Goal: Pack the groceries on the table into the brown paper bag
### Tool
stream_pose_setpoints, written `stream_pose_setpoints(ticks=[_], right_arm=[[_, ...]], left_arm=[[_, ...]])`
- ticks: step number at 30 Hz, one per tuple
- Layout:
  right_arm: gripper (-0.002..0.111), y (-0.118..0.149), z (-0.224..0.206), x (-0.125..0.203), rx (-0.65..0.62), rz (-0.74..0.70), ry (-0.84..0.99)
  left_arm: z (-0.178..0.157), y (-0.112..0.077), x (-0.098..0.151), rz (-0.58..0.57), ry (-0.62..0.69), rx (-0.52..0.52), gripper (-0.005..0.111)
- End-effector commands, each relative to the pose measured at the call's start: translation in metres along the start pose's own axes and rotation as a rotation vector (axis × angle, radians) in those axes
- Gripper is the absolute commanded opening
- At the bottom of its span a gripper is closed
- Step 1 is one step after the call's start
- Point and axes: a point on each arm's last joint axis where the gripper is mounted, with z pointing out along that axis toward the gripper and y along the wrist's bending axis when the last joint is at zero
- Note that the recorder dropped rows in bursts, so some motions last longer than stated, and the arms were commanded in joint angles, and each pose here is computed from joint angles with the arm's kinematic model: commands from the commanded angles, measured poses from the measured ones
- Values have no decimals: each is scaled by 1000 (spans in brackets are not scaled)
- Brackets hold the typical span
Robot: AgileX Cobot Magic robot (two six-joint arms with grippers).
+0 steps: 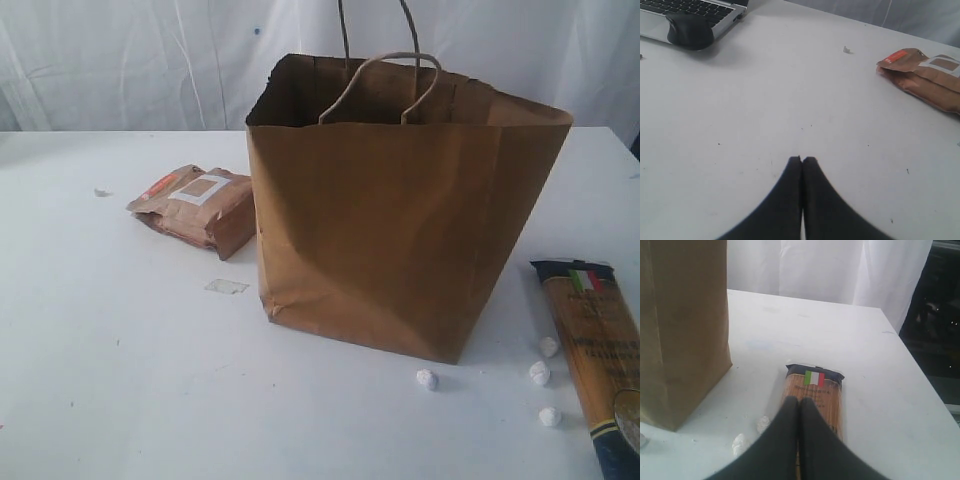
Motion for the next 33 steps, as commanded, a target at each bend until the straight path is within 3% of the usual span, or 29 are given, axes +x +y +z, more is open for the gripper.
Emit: stream_pose_setpoints(ticks=[1,9,12,14,18,25,27,29,31,33], right_arm=[[0,0,0,0,4,-9,-9],[0,0,0,0,4,-9,-9],[0,0,0,0,4,-9,-9],[0,0,0,0,4,-9,-9],[0,0,0,0,4,-9,-9],[0,0,0,0,4,-9,-9],[0,0,0,0,4,-9,-9],[0,0,0,0,4,-9,-9],[0,0,0,0,4,-9,-9],[0,0,0,0,4,-9,-9]], left_arm=[[0,0,1,-6,0,2,0],[0,0,1,-6,-9,6,0],[0,-3,-6,-12,-84,35,0],[-2,-7,-18,6,-216,82,0],[-18,-19,-49,107,-609,193,0],[-69,-33,-86,198,-1250,328,0],[-88,-37,-104,195,-1354,345,0],[-103,-40,-126,200,-1358,327,0],[-113,-44,-148,242,-1276,271,0],[-109,-47,-168,341,-1100,168,0]])
